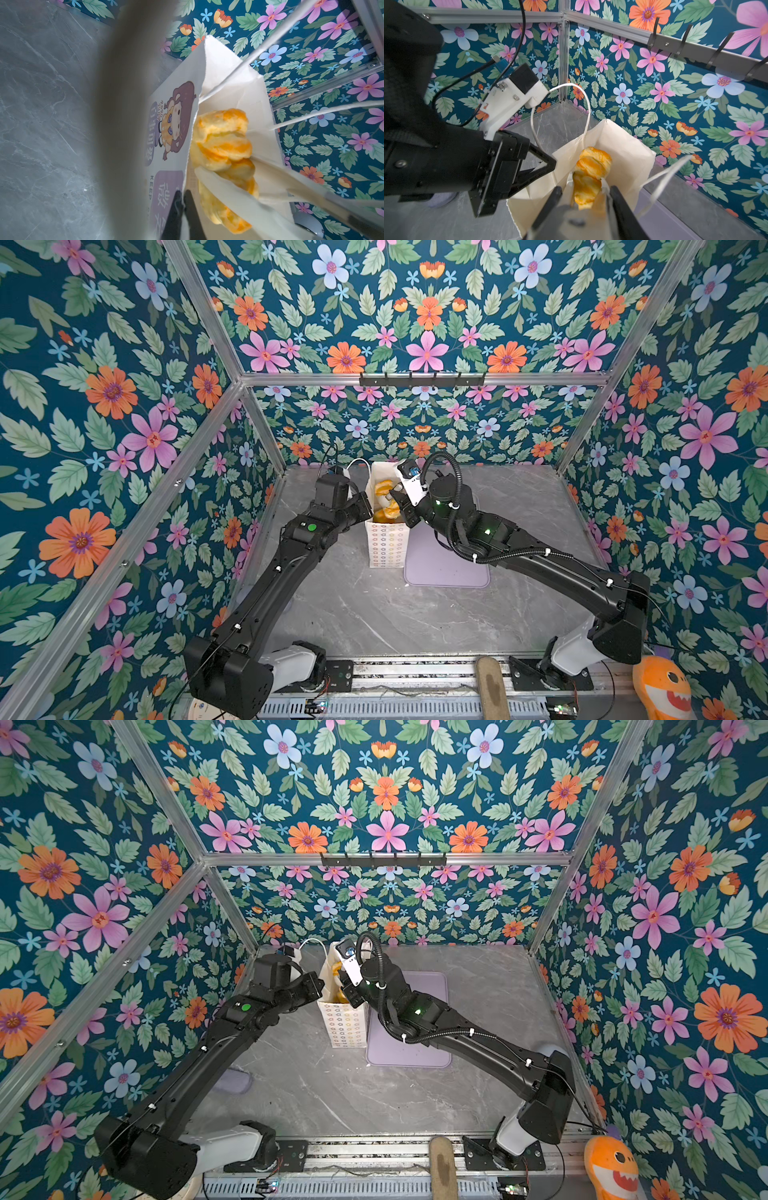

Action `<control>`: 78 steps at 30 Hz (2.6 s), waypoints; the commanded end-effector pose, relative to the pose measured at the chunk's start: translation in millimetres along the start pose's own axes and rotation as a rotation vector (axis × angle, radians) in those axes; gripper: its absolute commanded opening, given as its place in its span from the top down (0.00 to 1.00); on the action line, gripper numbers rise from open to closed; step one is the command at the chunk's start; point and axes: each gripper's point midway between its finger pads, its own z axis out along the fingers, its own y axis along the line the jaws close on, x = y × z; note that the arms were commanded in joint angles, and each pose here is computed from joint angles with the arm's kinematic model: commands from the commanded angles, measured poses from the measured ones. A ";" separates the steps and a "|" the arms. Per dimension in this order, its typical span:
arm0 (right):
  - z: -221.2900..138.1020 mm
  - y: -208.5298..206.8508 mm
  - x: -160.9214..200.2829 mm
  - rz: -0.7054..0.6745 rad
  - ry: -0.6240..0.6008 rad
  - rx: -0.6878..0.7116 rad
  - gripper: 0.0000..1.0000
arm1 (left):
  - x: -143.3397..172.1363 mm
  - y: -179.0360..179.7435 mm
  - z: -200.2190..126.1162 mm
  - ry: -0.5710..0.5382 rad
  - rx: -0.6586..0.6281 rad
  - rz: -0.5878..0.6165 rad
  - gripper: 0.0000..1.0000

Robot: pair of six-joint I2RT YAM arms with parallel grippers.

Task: Pack bread into a paper bag
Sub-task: Place the bread in the paper bag.

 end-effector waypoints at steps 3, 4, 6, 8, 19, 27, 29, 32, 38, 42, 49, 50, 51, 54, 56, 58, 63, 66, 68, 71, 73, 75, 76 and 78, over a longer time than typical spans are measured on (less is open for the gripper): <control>7.2 4.1 3.1 0.009 0.017 -0.009 0.63 | -2.5 -1.8 -2.1 -0.013 0.008 0.007 0.95; 8.6 4.3 4.4 0.010 0.020 -0.009 0.63 | -2.8 -2.0 -2.0 -0.013 0.008 0.008 0.95; 11.9 5.0 7.8 0.011 0.030 -0.012 0.62 | -3.3 -2.9 -2.0 -0.013 0.010 0.010 0.95; 15.5 6.0 11.6 0.015 0.044 -0.019 0.62 | -4.0 -3.1 -2.2 -0.015 0.011 0.010 0.95; 38.9 13.1 36.7 0.024 0.123 -0.056 0.62 | -3.5 -3.5 -4.4 -0.015 0.015 0.012 0.95; 49.4 11.8 48.1 0.019 0.169 -0.056 0.62 | -2.6 -2.9 -4.5 -0.014 0.015 0.014 0.95; 51.2 11.1 51.4 0.017 0.188 -0.056 0.62 | -1.9 -2.6 -4.2 -0.012 0.014 0.013 0.95; 53.6 10.8 55.8 0.017 0.206 -0.059 0.61 | -1.1 -1.5 -4.3 -0.014 0.012 0.011 0.95; 58.6 11.6 60.3 0.011 0.227 -0.059 0.60 | 0.4 0.0 -3.1 -0.011 0.009 0.012 0.94; 59.6 12.3 60.7 0.011 0.229 -0.060 0.58 | 0.3 0.0 -3.8 -0.013 0.008 0.012 0.94; 54.8 8.8 48.1 0.002 0.199 -0.054 0.50 | 1.6 1.1 -3.4 -0.011 0.006 0.011 0.94; 53.9 8.9 46.3 0.004 0.194 -0.057 0.49 | 1.5 1.4 -3.2 -0.011 0.005 0.011 0.94; 52.7 9.3 43.5 0.006 0.187 -0.062 0.48 | 1.4 1.3 -3.5 -0.012 0.005 0.011 0.94; 49.6 11.1 36.7 0.011 0.169 -0.078 0.47 | 1.1 0.9 -4.0 -0.013 0.006 0.012 0.94; 46.4 12.2 31.4 0.013 0.160 -0.090 0.46 | 1.0 0.9 -4.4 -0.013 0.006 0.012 0.94; 42.9 12.4 26.7 0.012 0.158 -0.098 0.46 | 0.9 1.1 -4.6 -0.014 0.005 0.011 0.94; 28.9 11.4 5.2 0.015 0.109 -0.116 0.45 | -0.2 1.3 -6.0 -0.019 0.003 0.012 0.94; 16.9 10.6 -12.9 0.019 0.067 -0.133 0.45 | -0.3 1.5 -5.8 -0.018 0.000 0.012 0.94; 9.3 11.7 -24.1 0.022 0.040 -0.150 0.45 | 0.1 1.5 -5.3 -0.017 0.000 0.012 0.94; 1.1 13.0 -36.3 0.016 0.030 -0.172 0.46 | -0.5 2.0 -5.0 -0.018 -0.003 0.012 0.94; -2.5 11.8 -42.2 0.006 0.024 -0.172 0.46 | -1.5 1.3 -5.5 -0.021 -0.001 0.011 0.94; -16.2 8.4 -57.8 0.006 -0.020 -0.173 0.46 | -2.0 1.2 -5.8 -0.022 -0.002 0.012 0.94; -20.9 7.7 -63.4 0.006 -0.036 -0.177 0.47 | -2.6 1.0 -6.2 -0.023 -0.003 0.012 0.94; -27.4 7.6 -71.5 0.004 -0.061 -0.185 0.49 | -3.3 1.3 -6.7 -0.025 -0.006 0.011 0.94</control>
